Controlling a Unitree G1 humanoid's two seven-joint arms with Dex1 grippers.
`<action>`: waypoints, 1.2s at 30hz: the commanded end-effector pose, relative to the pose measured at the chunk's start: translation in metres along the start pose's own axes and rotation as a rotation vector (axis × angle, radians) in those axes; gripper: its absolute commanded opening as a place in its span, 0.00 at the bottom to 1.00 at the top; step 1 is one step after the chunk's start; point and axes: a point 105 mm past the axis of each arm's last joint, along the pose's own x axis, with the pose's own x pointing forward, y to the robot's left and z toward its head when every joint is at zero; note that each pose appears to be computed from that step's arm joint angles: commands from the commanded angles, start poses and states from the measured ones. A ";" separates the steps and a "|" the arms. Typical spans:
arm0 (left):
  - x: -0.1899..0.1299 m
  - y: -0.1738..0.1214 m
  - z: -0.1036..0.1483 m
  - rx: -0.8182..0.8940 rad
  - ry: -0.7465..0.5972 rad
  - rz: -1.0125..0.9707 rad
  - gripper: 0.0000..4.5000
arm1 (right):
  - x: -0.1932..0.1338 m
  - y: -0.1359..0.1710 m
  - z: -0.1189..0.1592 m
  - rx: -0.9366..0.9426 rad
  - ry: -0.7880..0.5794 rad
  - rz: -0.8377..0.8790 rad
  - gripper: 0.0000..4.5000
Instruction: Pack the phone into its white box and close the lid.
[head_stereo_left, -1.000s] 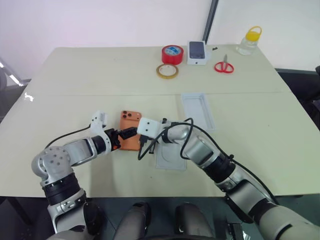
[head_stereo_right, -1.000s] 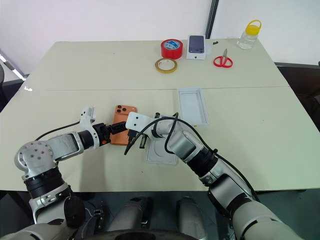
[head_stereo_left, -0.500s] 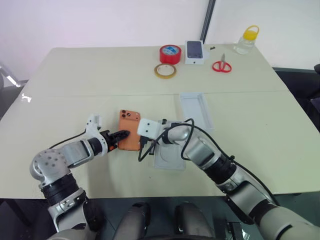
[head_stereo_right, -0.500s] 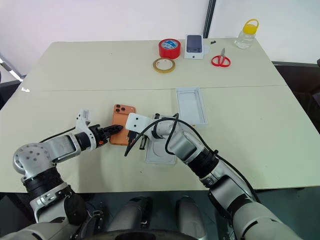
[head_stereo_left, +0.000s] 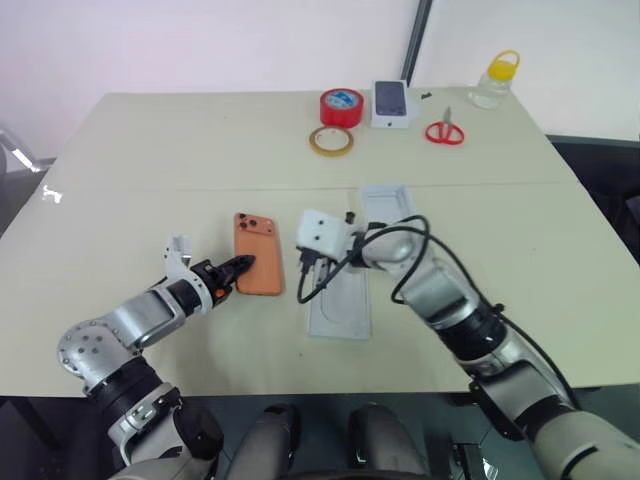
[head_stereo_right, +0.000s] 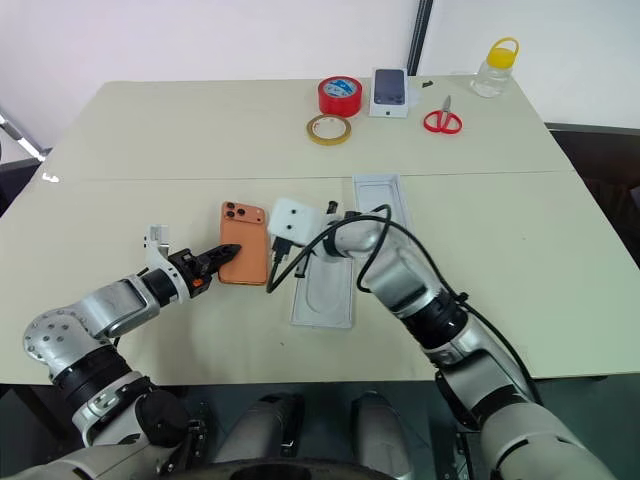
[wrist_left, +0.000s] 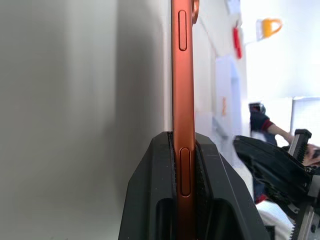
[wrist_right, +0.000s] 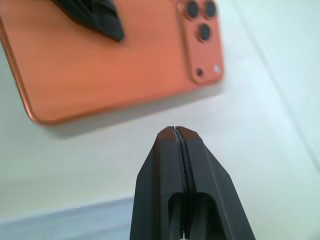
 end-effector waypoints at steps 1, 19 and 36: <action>0.002 -0.036 -0.010 0.120 0.051 -0.131 0.01 | -0.034 -0.004 0.009 -0.018 -0.077 0.016 0.00; 0.032 -0.057 -0.092 0.045 0.308 -0.131 0.01 | -0.077 0.006 -0.050 0.061 0.071 -0.001 0.00; 0.012 -0.064 -0.089 0.347 0.392 -0.119 0.85 | -0.071 0.005 -0.048 0.047 0.063 0.008 0.00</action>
